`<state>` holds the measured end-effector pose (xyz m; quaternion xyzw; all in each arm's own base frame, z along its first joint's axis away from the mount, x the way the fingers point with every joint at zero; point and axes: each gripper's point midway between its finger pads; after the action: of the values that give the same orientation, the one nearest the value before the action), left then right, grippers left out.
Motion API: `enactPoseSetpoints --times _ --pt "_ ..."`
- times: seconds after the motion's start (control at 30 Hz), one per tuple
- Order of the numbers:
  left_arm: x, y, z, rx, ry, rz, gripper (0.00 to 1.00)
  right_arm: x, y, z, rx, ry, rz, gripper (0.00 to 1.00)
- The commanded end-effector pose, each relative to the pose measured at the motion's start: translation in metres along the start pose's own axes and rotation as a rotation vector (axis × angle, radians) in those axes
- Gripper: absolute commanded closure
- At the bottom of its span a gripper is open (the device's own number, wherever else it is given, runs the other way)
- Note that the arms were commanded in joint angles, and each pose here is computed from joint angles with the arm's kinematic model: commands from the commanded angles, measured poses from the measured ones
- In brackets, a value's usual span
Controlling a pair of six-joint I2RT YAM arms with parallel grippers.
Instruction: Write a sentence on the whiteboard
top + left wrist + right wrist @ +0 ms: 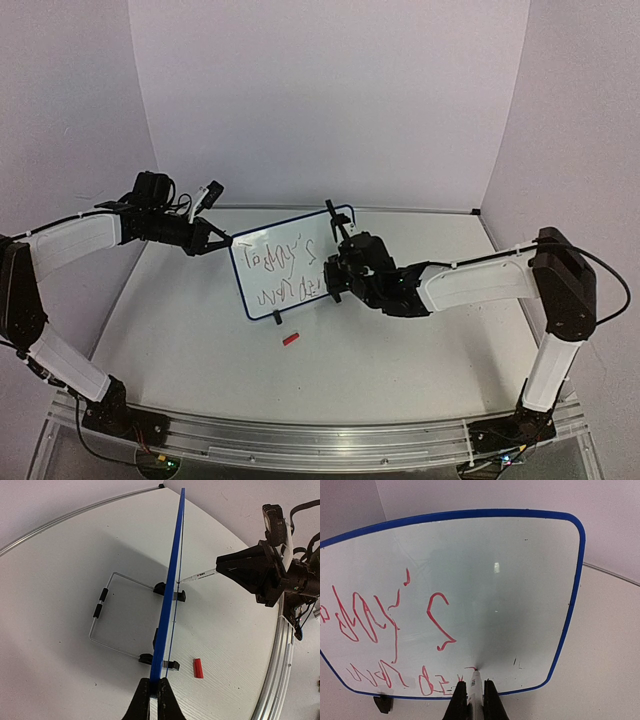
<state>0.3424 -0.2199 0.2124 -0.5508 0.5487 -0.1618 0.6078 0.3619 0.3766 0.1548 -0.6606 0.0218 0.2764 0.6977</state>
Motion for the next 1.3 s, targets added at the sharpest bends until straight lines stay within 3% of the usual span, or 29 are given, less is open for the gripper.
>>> enactPoseSetpoints --times 0.0,0.2,0.4,1.27 --pt "-0.01 -0.017 -0.008 0.046 -0.004 -0.032 1.0 -0.003 -0.006 -0.003 0.027 -0.001 -0.012 1.0" --pt "-0.01 -0.017 -0.008 0.046 -0.004 -0.032 1.0 -0.029 -0.024 -0.019 0.07 -0.002 -0.04 1.0" --pt "-0.009 -0.016 -0.007 0.044 -0.004 -0.029 1.0 -0.023 -0.031 -0.037 0.101 0.008 -0.053 1.0" --pt "-0.008 -0.016 -0.006 0.043 -0.002 -0.027 1.0 0.005 -0.051 -0.012 0.076 -0.084 -0.078 1.0"
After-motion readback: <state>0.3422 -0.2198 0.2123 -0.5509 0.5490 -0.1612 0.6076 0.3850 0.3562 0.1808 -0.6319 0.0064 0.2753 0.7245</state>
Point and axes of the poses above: each gripper's point midway between its finger pads, its own x axis out along the fingers, its own z axis along the line the jaws close on, y = z × x, and after that the axes turned 6 degrees about x, right-handed
